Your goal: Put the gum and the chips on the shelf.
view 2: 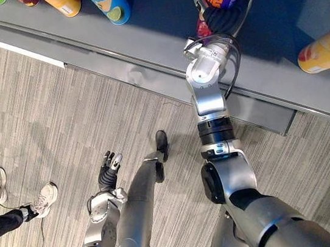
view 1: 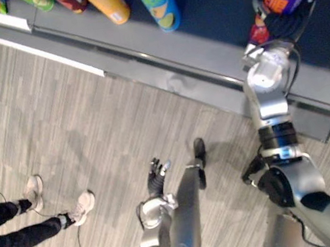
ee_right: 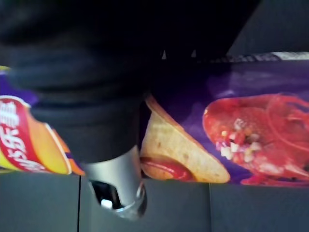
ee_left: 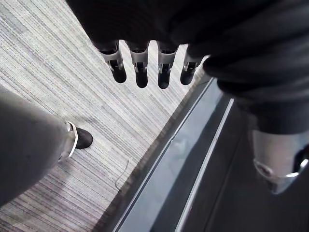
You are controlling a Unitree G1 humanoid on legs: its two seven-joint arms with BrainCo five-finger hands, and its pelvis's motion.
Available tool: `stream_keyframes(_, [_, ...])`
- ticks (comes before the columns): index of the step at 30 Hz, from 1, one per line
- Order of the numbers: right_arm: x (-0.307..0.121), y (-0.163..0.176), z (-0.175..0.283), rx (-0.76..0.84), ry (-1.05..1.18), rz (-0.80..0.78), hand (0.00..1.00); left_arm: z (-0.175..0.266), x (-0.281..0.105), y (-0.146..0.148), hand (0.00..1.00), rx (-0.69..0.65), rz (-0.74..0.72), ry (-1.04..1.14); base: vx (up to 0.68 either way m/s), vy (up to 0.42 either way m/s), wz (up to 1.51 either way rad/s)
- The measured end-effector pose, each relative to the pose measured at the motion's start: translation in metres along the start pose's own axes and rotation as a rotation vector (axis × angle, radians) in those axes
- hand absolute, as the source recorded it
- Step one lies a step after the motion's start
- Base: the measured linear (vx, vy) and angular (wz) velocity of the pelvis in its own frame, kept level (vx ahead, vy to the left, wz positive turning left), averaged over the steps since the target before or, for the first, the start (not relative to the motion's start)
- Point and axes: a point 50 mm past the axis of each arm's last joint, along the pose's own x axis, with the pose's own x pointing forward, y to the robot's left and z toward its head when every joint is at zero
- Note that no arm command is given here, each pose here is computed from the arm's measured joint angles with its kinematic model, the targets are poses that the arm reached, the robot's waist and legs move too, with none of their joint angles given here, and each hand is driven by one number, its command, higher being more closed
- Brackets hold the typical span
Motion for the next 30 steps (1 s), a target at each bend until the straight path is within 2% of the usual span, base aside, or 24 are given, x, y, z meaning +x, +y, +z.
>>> stream_keyframes(10, [-0.024, 0.005, -0.013, 0.018, 0.030, 0.053, 1.00, -0.002, -0.001, 0.001, 0.00, 0.001, 0.005, 0.007, 0.03, -0.050, -0.06])
stream_keyframes(11, [-0.028, 0.005, -0.016, 0.017, 0.037, 0.058, 0.00, -0.003, -0.001, 0.002, 0.00, 0.002, 0.007, 0.012, 0.03, -0.058, -0.06])
stream_keyframes(18, [-0.049, -0.006, -0.052, -0.089, 0.170, 0.088, 0.00, -0.006, -0.002, 0.004, 0.00, 0.005, 0.013, 0.025, 0.04, -0.051, -0.03])
stream_keyframes(30, [-0.054, -0.002, -0.057, -0.100, 0.183, 0.145, 0.00, -0.013, -0.003, 0.006, 0.00, 0.013, 0.022, 0.053, 0.04, -0.054, -0.05])
